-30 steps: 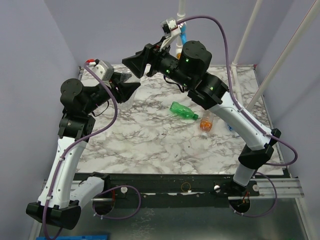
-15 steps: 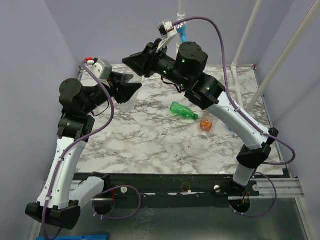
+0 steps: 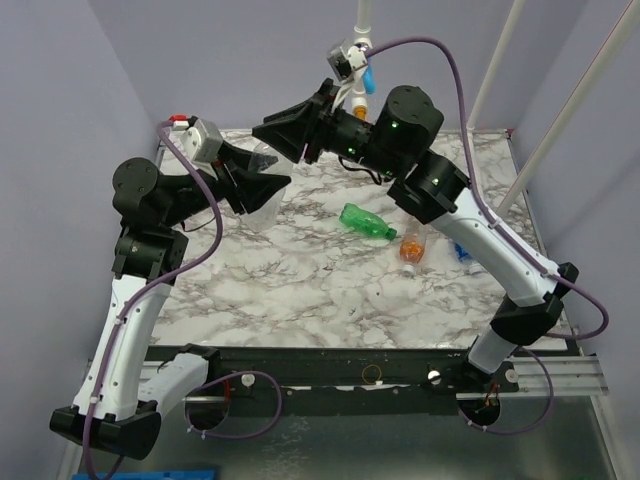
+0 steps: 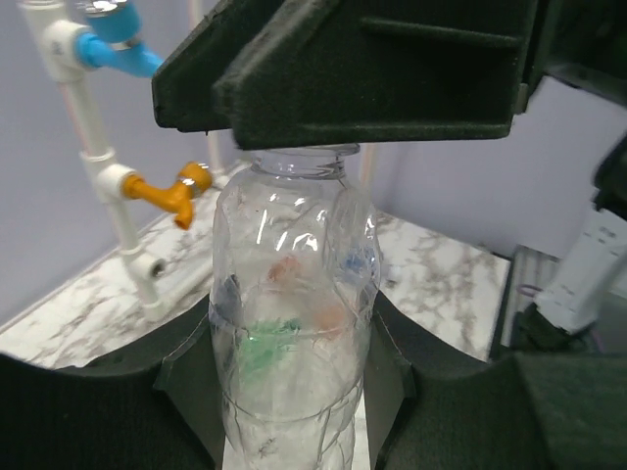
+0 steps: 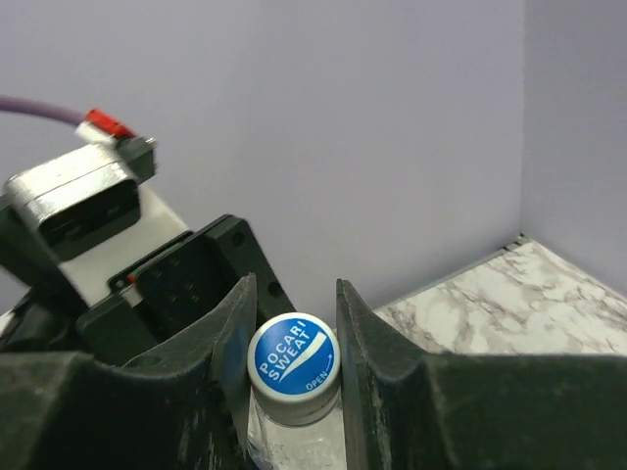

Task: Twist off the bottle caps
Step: Unscrew the bottle cap from the plastic bottle.

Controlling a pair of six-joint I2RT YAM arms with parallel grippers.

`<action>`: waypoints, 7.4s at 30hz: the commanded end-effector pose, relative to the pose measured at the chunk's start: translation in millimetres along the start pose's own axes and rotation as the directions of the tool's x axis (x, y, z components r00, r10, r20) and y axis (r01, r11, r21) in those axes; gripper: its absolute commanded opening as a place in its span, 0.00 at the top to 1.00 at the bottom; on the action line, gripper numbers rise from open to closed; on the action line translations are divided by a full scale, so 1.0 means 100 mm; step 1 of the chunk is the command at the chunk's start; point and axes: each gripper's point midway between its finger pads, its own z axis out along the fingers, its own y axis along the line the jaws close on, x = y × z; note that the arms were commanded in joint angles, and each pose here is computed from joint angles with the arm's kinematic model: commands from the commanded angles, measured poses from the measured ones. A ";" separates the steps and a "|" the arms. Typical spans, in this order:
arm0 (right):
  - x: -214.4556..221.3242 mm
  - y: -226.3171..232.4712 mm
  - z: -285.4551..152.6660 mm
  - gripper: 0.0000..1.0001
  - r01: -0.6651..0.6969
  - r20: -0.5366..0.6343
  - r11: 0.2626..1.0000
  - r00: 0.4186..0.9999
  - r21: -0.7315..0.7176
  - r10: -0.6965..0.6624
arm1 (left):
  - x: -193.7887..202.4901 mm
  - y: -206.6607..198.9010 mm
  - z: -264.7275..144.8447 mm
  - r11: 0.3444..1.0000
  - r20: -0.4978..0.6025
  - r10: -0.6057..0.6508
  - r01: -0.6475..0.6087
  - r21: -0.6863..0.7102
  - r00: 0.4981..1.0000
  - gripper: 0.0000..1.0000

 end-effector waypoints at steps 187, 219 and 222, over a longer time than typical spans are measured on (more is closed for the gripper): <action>-0.19 0.78 -0.90 1.00 -0.018 -0.010 0.722 1.000 -0.692 0.015 | -0.14 -0.96 -0.08 0.860 -0.143 -0.221 0.262 0.438 0.965 1.00; -0.33 0.18 -0.41 0.00 0.043 -0.003 0.981 0.999 -0.188 -0.045 | -0.05 -0.34 0.10 0.992 0.020 0.042 -0.044 0.120 0.999 1.00; -0.29 0.06 -0.24 0.08 0.052 -0.014 0.998 0.999 -0.040 -0.052 | -0.04 -0.18 0.10 0.995 0.033 0.092 -0.093 0.035 0.995 1.00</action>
